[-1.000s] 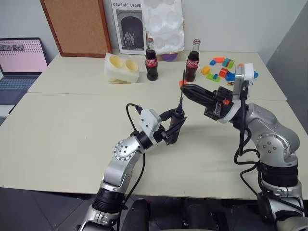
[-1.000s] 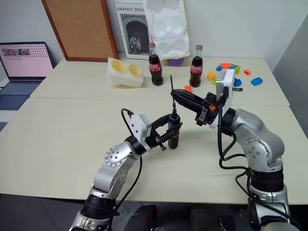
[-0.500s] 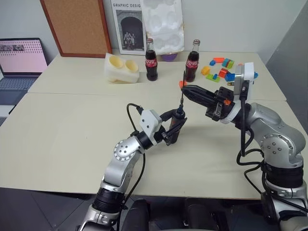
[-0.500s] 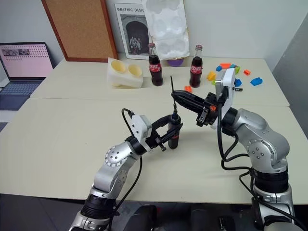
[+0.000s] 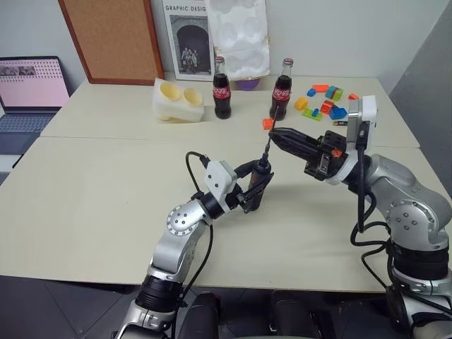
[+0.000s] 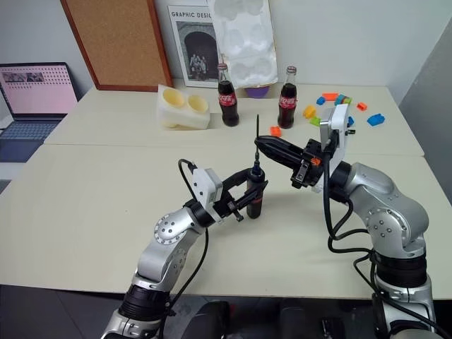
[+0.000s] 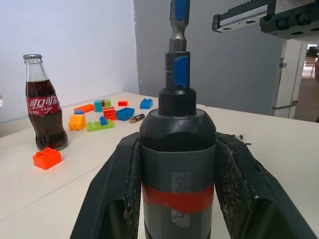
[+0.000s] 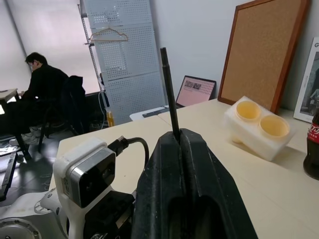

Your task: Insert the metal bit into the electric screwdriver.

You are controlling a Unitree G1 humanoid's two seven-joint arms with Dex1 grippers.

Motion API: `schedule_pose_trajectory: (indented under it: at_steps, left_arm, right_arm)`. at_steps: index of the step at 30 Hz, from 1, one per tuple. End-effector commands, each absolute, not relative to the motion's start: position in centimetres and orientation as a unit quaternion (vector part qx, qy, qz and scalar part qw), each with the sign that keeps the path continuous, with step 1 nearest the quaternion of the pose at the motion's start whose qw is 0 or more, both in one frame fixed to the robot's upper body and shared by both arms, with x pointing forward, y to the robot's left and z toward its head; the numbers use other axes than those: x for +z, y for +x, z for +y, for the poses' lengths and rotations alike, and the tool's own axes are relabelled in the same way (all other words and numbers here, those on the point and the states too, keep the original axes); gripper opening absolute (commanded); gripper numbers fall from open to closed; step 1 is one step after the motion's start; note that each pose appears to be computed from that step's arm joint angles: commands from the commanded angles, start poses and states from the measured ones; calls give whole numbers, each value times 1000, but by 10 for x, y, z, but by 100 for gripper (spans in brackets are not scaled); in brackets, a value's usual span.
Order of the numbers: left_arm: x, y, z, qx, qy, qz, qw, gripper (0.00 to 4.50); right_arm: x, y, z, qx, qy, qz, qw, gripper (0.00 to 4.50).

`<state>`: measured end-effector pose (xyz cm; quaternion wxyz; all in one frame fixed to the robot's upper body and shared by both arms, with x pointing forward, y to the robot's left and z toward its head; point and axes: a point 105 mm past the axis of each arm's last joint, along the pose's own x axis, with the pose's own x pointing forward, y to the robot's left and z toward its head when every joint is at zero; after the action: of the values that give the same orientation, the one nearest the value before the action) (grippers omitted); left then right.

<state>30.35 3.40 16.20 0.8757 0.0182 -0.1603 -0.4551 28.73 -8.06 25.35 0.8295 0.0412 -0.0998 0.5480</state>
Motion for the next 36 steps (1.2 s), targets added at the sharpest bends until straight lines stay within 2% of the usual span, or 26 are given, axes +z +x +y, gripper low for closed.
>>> schedule_pose_trajectory:
  at_steps: [1, 11, 18, 25, 36]
  left_arm:
    - [175, 299, 35, -454, 24, -191, 870, 166]
    - [174, 298, 34, -457, 27, -194, 868, 166]
    - [174, 298, 34, -457, 29, -195, 867, 166]
    - [175, 298, 37, -454, 30, -196, 868, 165]
    - [176, 300, 46, -457, 45, -196, 866, 165]
  right_arm:
    - [230, 285, -72, 563, 39, -37, 825, 0]
    - [227, 283, -68, 585, 7, 3, 811, 0]
    - [224, 283, -71, 624, -34, 51, 779, 0]
    - [227, 295, -85, 621, -27, 57, 781, 0]
    - [240, 295, -89, 664, -46, 71, 743, 0]
